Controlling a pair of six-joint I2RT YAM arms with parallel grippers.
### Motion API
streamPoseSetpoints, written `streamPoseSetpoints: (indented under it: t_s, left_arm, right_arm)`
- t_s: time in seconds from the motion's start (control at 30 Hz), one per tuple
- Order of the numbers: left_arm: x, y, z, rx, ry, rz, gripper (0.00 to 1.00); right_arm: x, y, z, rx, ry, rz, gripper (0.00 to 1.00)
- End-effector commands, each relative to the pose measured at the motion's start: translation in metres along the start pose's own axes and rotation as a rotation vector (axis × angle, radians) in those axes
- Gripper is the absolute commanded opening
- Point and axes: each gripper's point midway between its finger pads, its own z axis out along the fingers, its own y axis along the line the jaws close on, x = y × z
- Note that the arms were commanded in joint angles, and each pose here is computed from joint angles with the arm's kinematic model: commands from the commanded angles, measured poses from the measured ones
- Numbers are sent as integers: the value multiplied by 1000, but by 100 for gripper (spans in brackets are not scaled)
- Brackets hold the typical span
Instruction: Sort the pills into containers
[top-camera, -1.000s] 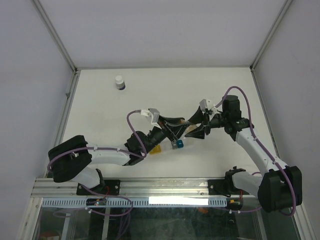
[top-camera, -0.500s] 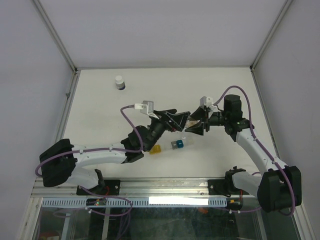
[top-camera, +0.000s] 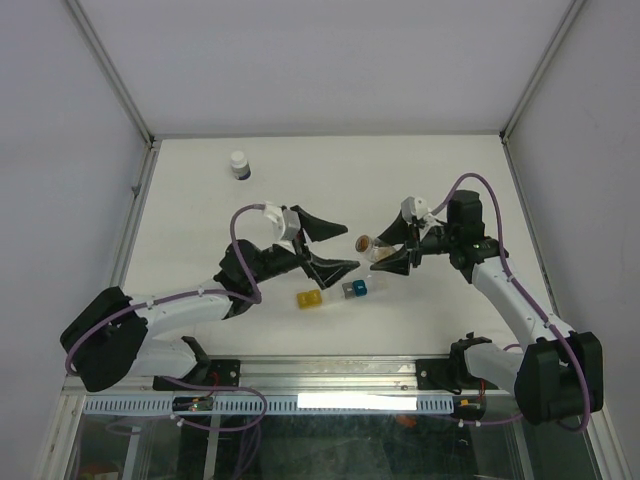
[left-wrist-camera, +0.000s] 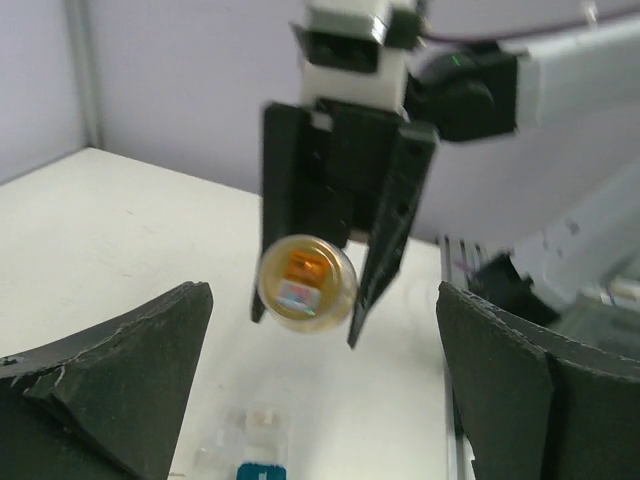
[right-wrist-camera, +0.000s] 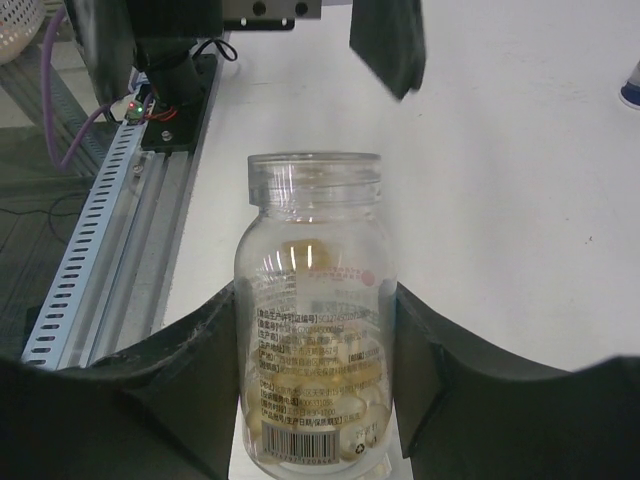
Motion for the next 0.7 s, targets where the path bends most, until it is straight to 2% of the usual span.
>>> streamPoseSetpoints:
  t_s: [0.0, 0.07, 0.2, 0.43, 0.53, 0.67]
  left_arm:
    - [13, -39, 2, 324, 62, 274, 97]
    - [15, -36, 7, 332, 61, 321, 97]
    - [16, -33, 22, 348, 61, 307, 92]
    - [25, -24, 35, 342, 65, 242, 70]
    - [26, -26, 36, 355, 70, 234, 65]
    - [27, -27, 37, 358, 76, 214, 50]
  right_arm:
    - [-9, 9, -1, -51, -30, -58, 0]
    - [-8, 10, -1, -56, -31, -59, 0]
    - [-8, 11, -1, -59, -31, -60, 0]
    - [-7, 12, 0, -63, -30, -61, 0]
    - [-8, 12, 0, -64, -30, -62, 0]
    - [-7, 12, 0, -66, -30, -61, 0]
